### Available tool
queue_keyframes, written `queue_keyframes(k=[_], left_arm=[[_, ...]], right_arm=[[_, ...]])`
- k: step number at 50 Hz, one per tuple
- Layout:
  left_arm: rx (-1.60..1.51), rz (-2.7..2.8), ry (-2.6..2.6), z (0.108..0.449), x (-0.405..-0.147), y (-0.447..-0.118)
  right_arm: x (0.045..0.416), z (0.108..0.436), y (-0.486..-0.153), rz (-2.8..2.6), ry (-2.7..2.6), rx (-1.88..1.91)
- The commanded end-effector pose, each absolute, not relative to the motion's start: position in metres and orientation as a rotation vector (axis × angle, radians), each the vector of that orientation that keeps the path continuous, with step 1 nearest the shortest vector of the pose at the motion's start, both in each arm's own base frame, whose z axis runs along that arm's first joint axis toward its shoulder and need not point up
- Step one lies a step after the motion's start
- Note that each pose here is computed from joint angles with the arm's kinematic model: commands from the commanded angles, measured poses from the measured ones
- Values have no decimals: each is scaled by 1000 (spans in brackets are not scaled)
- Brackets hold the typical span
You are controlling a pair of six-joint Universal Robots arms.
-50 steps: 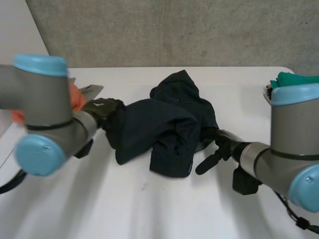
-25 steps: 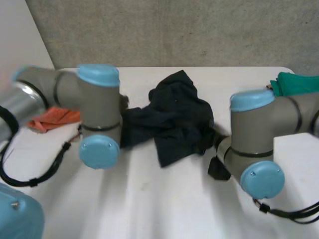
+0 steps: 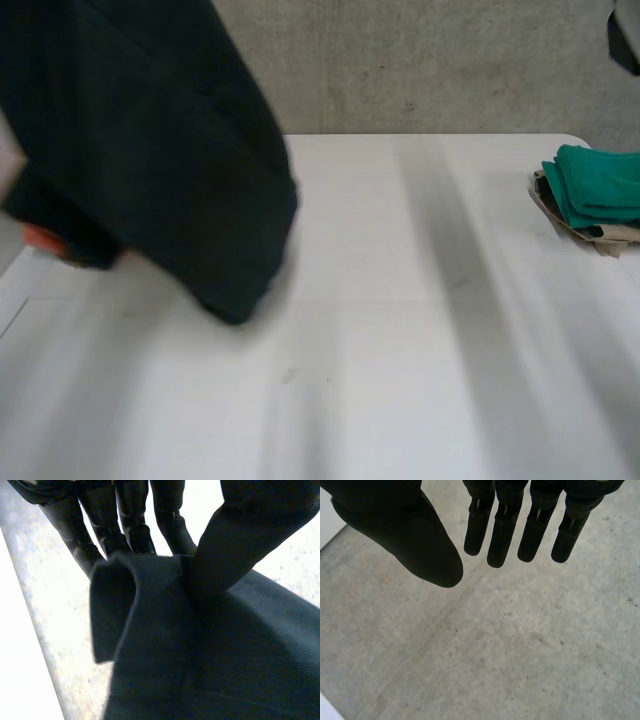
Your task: Fold the laundry.
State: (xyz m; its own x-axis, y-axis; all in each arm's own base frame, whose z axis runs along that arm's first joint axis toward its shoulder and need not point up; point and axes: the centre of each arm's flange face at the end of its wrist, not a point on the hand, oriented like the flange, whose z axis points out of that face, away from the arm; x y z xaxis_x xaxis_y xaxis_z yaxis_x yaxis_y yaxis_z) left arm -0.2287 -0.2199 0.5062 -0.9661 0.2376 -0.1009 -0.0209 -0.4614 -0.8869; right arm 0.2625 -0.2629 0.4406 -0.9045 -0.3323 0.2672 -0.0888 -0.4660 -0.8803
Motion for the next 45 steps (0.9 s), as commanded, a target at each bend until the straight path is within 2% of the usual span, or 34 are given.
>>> queue_keyframes(k=[1, 6, 7, 11, 18, 26, 31, 34, 38, 41, 42, 45], left_arm=[[-419, 2427, -1671, 472, -245, -242], [-478, 2301, -1861, 424, -255, -264], [-493, 2267, -1904, 412, -257, -269], [-520, 2220, -1965, 394, -259, -273], [-535, 2239, -1946, 399, -260, -271], [-544, 2249, -1886, 416, -262, -253], [-573, 2216, -1917, 414, -262, -242], [-576, 2217, -1918, 414, -261, -238], [-573, 2225, -1939, 412, -257, -240], [-562, 2228, -1954, 411, -253, -243], [-556, 2225, -1972, 409, -250, -245], [-557, 2222, -1997, 407, -245, -246]], right_arm=[[279, 394, -261, -2225, 1739, -726], [292, 335, -269, -1961, 1912, -707], [295, 313, -273, -1859, 1964, -688], [304, 265, -282, -1597, 2048, -634], [314, 215, -287, -1267, 2138, -543], [344, 159, -261, -897, 2216, -393], [384, 137, -255, -876, 2121, -343], [412, 124, -230, -783, 2094, -335], [424, 118, -209, -742, 2104, -320], [415, 117, -224, -872, 2160, -217], [400, 127, -244, -1005, 2194, -152], [375, 160, -270, -1246, 2208, -113]])
